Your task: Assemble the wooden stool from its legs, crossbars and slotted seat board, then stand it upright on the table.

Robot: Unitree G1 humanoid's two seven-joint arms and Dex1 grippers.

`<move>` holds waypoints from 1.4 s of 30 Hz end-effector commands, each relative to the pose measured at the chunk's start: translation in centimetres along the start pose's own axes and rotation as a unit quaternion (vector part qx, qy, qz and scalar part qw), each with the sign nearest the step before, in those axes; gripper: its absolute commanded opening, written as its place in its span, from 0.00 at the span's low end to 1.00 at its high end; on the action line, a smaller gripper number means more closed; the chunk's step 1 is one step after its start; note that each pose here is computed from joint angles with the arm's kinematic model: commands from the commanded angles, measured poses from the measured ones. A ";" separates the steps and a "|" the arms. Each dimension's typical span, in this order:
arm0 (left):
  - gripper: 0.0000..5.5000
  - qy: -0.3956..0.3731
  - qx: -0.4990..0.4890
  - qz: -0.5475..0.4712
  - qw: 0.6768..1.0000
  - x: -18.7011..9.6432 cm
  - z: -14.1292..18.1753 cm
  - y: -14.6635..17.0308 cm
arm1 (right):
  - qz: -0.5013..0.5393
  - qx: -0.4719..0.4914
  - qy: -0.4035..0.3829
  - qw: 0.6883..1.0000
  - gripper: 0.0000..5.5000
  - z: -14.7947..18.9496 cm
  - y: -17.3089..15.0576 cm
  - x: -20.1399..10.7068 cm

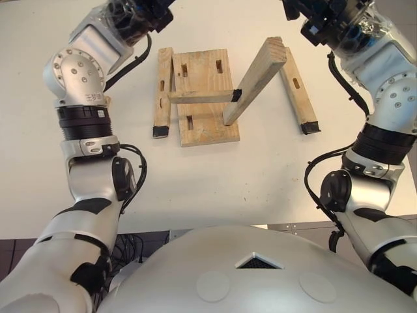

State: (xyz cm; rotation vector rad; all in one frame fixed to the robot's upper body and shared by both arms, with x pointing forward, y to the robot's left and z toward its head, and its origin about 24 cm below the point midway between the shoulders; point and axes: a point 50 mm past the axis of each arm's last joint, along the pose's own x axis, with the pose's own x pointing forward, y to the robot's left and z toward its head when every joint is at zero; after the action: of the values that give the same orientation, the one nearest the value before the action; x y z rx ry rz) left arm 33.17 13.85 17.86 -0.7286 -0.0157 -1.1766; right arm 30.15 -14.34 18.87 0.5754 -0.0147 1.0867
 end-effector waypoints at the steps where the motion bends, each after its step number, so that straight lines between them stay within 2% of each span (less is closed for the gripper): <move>1: 0.74 0.003 -0.021 -0.066 0.998 1.7 0.3 -1.6 | 0.060 0.014 0.020 0.998 0.37 0.3 0.9 0.5; 11: 0.74 -0.024 -0.068 -0.107 0.992 2.3 0.8 -2.3 | 0.104 0.048 0.085 0.990 0.37 -2.3 0.9 0.4; 22: 0.40 -0.036 -0.079 -0.121 0.989 2.3 1.0 -2.4 | 0.110 0.051 0.082 0.989 0.37 -2.6 1.0 0.5; 31: 0.37 -0.031 -0.036 -0.072 0.996 1.9 0.3 -0.9 | 0.100 0.052 0.076 0.991 0.37 -2.1 0.7 0.8; 33: 0.37 -0.058 -0.026 -0.070 0.996 1.6 1.1 -0.6 | 0.077 0.053 0.074 0.993 0.46 -1.9 0.1 0.9; 36: 0.37 -0.096 0.002 -0.054 0.994 0.6 2.9 0.2 | 0.049 0.041 0.055 0.996 0.57 -0.5 -0.7 0.2; 38: 0.37 -0.114 0.023 -0.029 0.993 -1.0 4.0 1.2 | 0.030 0.048 0.024 0.998 0.61 1.0 -1.5 -1.5; 42: 0.37 -0.082 0.040 0.010 0.996 -5.2 3.8 2.8 | -0.040 0.052 -0.012 0.998 0.61 1.3 -3.2 -5.2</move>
State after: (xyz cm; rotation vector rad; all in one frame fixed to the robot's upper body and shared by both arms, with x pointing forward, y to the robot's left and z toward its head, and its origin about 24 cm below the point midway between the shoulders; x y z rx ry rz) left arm 35.22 18.95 18.47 -0.8061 -0.2351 -1.0930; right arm 30.97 -18.65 18.12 0.6657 0.0441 1.0820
